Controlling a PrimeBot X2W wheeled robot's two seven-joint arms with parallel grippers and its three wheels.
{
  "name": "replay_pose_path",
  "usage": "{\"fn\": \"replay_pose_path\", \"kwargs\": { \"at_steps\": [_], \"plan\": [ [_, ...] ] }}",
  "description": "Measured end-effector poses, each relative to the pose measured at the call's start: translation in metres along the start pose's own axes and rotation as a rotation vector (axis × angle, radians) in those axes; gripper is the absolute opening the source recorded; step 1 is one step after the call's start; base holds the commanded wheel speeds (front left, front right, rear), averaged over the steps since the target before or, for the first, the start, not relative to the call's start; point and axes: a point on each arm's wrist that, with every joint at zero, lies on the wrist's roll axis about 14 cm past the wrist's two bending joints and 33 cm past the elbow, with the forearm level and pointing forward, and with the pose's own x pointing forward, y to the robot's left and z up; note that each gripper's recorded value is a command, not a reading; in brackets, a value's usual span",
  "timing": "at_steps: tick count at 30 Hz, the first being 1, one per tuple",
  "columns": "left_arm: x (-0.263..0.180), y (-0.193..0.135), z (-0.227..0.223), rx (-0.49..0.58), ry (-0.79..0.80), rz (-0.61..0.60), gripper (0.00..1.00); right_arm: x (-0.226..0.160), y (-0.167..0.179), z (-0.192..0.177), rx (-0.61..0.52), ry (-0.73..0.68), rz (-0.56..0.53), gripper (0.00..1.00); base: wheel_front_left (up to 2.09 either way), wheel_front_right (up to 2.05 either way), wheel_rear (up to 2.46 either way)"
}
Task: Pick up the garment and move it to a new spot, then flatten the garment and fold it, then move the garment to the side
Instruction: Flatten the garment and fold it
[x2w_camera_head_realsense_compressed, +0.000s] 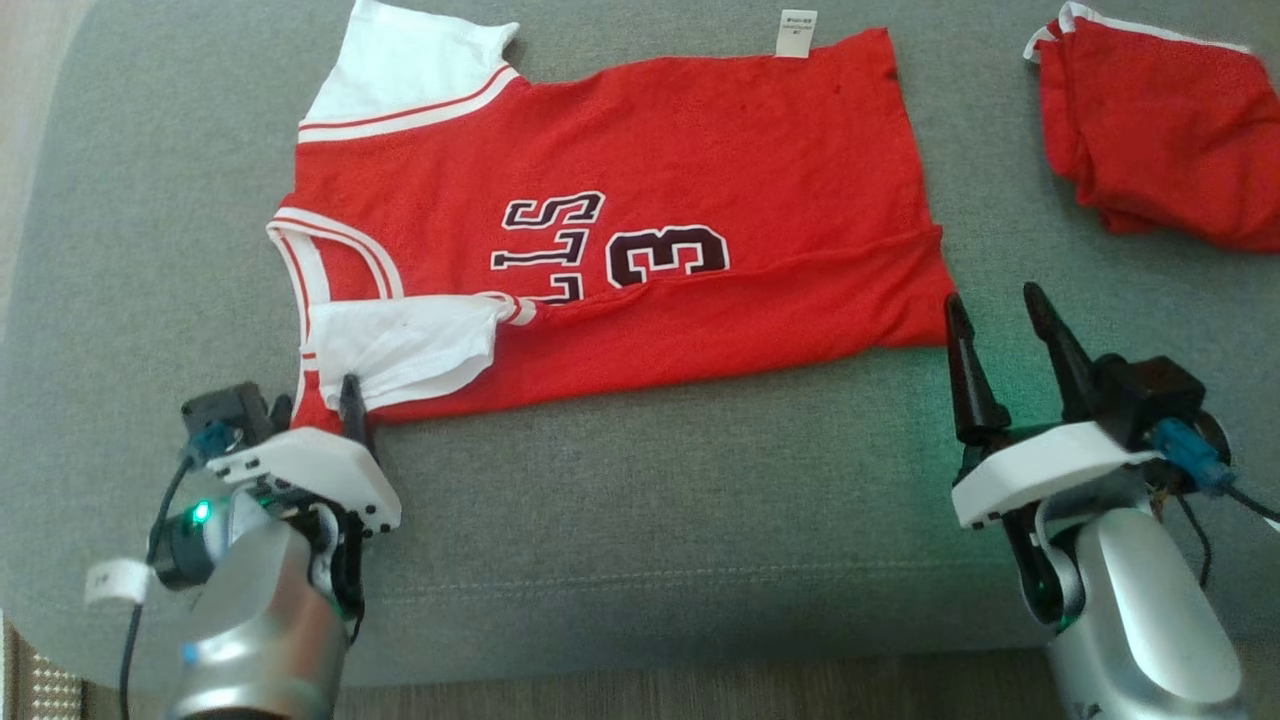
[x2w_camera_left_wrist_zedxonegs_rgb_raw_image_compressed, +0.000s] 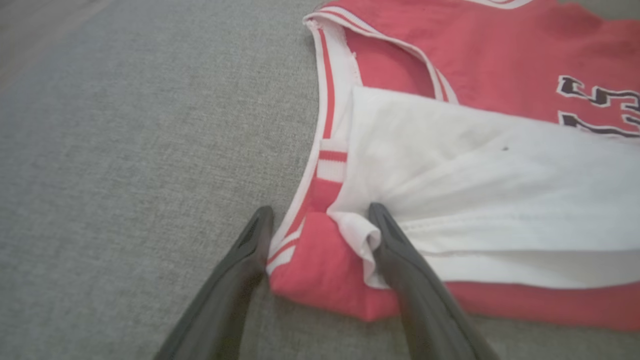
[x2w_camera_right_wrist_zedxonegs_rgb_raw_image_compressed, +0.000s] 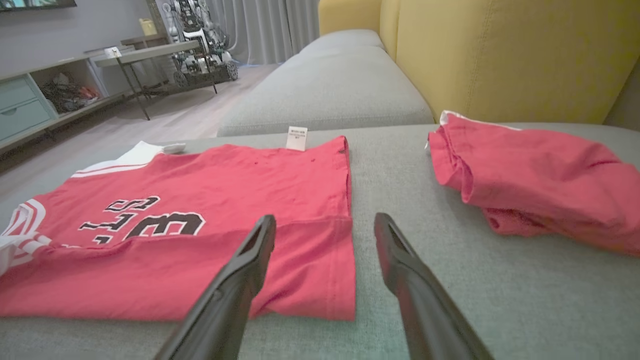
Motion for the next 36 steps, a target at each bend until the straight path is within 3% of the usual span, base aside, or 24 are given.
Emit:
{"fn": "replay_pose_path", "kwargs": {
  "at_steps": [1,2,3,8,13,24,25,26,27,28,36],
  "plan": [
    [0.002,-0.002,-0.001,0.009,0.022,-0.019,1.00,0.000,-0.001,-0.008,0.003,0.033,-0.003,1.00,0.00,0.00,0.00],
    [0.003,-0.003,-0.001,0.016,0.031,-0.030,0.35,-0.001,-0.002,-0.012,0.004,0.052,-0.006,1.00,0.00,0.00,0.00],
    [0.003,-0.004,-0.001,0.021,0.037,-0.045,0.00,-0.001,-0.002,-0.016,0.006,0.071,-0.009,1.00,0.00,0.00,0.00],
    [0.003,-0.008,0.002,0.029,0.035,-0.074,0.00,0.001,-0.009,-0.035,0.023,0.151,-0.036,1.00,0.00,0.00,0.00],
    [0.000,-0.010,0.009,0.019,-0.005,-0.090,0.00,0.012,-0.022,-0.052,0.121,0.227,-0.100,1.00,0.00,0.00,0.00],
    [-0.013,-0.015,0.038,-0.009,-0.150,-0.110,0.00,0.031,-0.001,-0.083,0.285,0.350,-0.089,1.00,0.00,0.00,0.00],
    [-0.014,-0.015,0.039,-0.009,-0.156,-0.112,0.00,0.033,0.003,-0.083,0.297,0.352,-0.082,0.94,0.00,0.00,0.00],
    [-0.015,-0.015,0.039,-0.010,-0.160,-0.111,0.00,0.034,0.005,-0.083,0.309,0.353,-0.077,0.46,0.00,0.00,0.00],
    [-0.015,-0.015,0.040,-0.011,-0.164,-0.109,0.00,0.036,0.009,-0.083,0.314,0.355,-0.068,0.09,0.00,0.00,0.00],
    [-0.016,-0.016,0.040,-0.011,-0.166,-0.111,0.00,0.036,0.011,-0.083,0.316,0.360,-0.061,0.00,0.00,0.00,0.00],
    [-0.020,-0.018,0.046,0.004,-0.190,-0.112,0.00,0.030,0.014,-0.084,0.293,0.373,-0.049,0.00,0.00,0.00,0.00]
  ]
}}
